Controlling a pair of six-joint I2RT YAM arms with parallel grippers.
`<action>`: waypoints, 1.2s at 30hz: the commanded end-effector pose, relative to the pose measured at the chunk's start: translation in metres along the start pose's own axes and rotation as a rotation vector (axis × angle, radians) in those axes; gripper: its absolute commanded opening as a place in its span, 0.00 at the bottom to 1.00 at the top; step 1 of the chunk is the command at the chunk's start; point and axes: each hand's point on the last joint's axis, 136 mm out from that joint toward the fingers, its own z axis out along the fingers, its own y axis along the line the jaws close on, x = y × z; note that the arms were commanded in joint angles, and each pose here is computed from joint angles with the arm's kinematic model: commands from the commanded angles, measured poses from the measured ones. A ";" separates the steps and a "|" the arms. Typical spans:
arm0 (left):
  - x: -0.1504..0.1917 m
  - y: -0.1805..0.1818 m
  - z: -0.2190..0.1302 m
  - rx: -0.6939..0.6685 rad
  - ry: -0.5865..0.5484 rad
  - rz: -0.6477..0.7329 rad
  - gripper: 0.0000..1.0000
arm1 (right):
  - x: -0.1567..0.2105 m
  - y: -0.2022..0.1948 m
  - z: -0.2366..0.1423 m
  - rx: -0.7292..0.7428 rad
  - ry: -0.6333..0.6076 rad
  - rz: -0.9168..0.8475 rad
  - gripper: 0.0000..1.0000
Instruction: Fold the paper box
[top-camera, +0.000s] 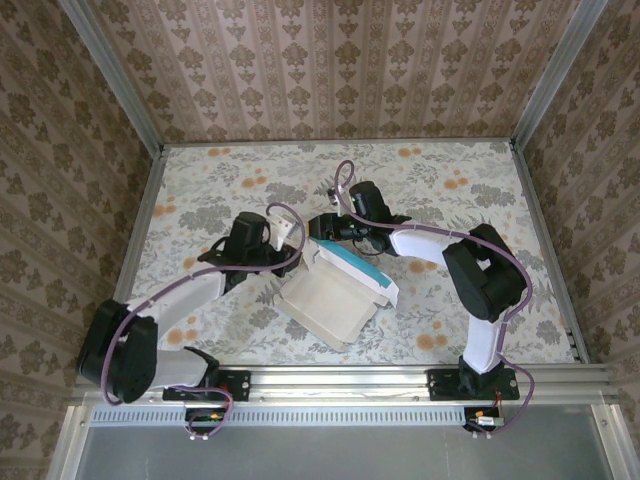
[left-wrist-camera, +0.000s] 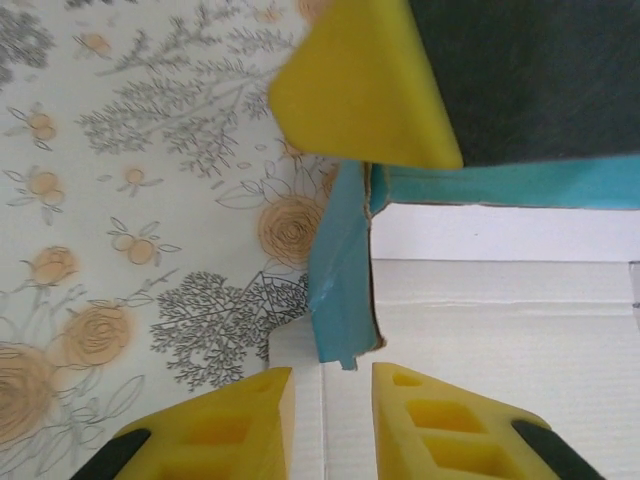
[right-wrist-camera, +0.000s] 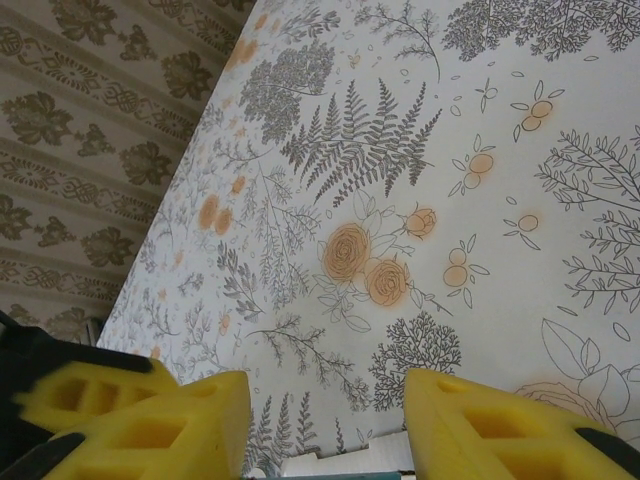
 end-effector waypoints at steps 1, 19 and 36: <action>-0.008 -0.006 -0.017 0.029 -0.033 -0.018 0.28 | 0.020 -0.014 0.001 0.029 0.049 0.033 0.45; 0.011 0.020 0.015 0.138 -0.061 -0.165 0.36 | 0.017 -0.010 -0.001 -0.013 0.060 0.044 0.45; -0.011 -0.005 0.055 0.301 -0.112 -0.015 0.39 | 0.019 -0.013 0.000 -0.011 0.076 0.062 0.45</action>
